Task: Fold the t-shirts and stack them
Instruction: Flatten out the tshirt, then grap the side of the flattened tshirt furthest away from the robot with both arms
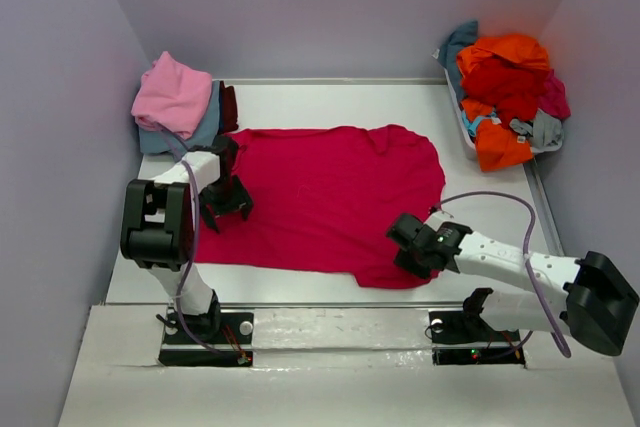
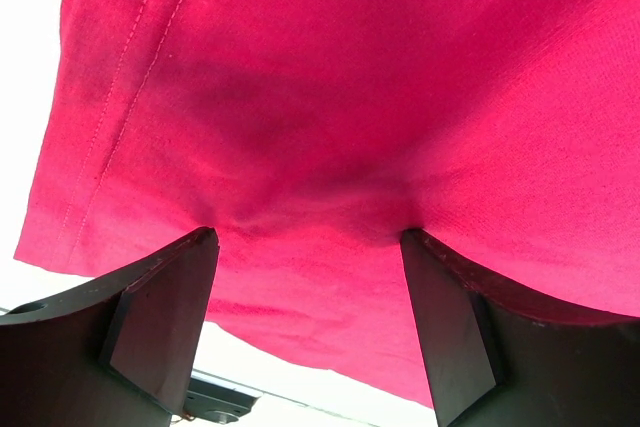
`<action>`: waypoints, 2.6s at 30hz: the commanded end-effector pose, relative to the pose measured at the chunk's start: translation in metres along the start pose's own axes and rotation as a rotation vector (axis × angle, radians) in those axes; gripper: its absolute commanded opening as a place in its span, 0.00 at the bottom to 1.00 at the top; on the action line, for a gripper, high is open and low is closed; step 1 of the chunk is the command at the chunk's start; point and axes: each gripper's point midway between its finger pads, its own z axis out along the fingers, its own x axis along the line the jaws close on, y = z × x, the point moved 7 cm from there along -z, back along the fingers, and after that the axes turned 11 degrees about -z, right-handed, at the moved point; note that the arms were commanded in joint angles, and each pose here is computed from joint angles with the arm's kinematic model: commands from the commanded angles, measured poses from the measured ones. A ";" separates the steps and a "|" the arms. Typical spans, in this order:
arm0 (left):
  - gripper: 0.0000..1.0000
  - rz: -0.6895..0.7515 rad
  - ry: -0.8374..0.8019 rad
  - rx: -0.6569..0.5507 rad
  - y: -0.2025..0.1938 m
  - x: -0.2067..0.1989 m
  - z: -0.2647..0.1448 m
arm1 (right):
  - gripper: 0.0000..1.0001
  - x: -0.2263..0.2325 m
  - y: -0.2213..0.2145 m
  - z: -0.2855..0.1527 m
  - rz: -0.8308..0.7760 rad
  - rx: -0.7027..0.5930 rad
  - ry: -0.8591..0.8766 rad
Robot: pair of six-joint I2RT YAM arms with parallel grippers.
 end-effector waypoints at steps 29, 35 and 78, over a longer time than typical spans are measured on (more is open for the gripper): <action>0.84 0.108 -0.039 -0.396 0.037 -0.082 -0.080 | 0.47 0.112 0.105 -0.015 -0.212 -0.231 0.102; 0.84 0.129 -0.054 -0.415 0.056 -0.111 -0.064 | 0.47 0.118 0.156 0.003 -0.204 -0.250 0.109; 0.82 0.059 -0.135 -0.382 0.155 -0.154 -0.030 | 0.47 0.129 0.307 0.089 -0.151 -0.195 0.111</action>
